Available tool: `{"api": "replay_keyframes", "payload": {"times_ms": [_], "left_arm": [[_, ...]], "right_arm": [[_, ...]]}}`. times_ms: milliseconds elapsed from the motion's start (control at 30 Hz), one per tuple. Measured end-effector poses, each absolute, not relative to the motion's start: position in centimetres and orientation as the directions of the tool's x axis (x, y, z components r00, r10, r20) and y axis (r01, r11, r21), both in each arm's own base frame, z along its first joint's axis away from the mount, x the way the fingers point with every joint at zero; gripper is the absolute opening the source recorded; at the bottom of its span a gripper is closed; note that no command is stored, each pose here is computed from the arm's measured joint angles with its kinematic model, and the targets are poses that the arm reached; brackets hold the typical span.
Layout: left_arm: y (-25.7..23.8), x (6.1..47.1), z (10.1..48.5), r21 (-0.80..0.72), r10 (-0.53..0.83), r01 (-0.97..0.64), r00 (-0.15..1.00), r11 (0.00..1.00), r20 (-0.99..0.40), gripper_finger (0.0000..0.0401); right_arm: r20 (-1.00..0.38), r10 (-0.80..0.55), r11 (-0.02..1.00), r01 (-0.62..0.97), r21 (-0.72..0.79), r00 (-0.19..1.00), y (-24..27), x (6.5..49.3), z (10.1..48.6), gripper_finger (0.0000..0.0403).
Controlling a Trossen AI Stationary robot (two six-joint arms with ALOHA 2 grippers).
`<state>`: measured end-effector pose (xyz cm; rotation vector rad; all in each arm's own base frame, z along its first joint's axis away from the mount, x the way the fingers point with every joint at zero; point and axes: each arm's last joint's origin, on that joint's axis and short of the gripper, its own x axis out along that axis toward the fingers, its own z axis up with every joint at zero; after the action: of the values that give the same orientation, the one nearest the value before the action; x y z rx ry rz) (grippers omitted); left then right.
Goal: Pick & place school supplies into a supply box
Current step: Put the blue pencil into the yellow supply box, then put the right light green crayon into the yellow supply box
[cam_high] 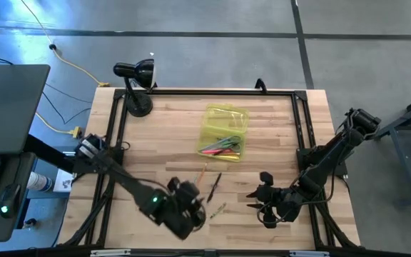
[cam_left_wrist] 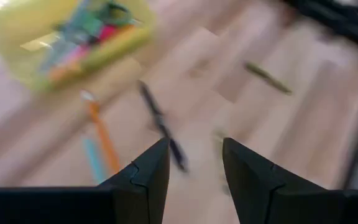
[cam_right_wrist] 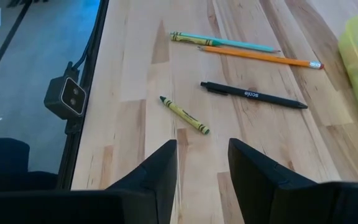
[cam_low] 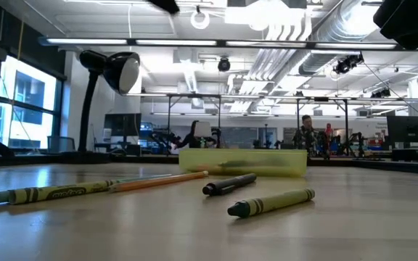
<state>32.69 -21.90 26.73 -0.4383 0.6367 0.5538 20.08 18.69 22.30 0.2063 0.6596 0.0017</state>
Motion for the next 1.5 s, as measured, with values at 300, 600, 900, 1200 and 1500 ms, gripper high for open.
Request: {"api": "replay_keyframes", "payload": {"times_ms": [300, 600, 900, 1200, 1500], "left_arm": [[-24.2, 33.2, 26.0, -0.33, 0.191, -0.522, 0.713, 0.786, -0.675, 0.0179], [-20.4, 35.7, 21.7, -0.187, 0.175, -0.624, 0.472, 0.758, -0.864, 0.0179], [-19.1, 36.9, 19.2, -0.092, 0.316, -0.693, 0.438, 0.715, -0.842, 0.0179], [-19.8, 36.5, 16.7, -0.036, 0.288, -0.72, 0.323, 0.693, -0.901, 0.0179], [-19.7, 36.4, 16.4, 0.007, 0.376, -0.742, 0.331, 0.67, -0.865, 0.0179]], "right_arm": [[-0.577, 0.073, 0.974, 0.066, 0.216, 0.813, 18.9, 20.3, 22.6, 0.0123], [-0.569, 0.08, 0.972, 0.063, 0.227, 0.818, 18.9, 20.3, 22.7, 0.0123], [-0.563, 0.087, 0.977, 0.041, 0.211, 0.822, 19.0, 20.4, 22.8, 0.0123], [-0.562, 0.09, 0.981, 0.025, 0.193, 0.823, 19.0, 20.4, 22.8, 0.0123], [-0.586, 0.134, 0.984, -0.037, 0.174, 0.799, 19.0, 20.9, 22.4, 0.0123]]}}
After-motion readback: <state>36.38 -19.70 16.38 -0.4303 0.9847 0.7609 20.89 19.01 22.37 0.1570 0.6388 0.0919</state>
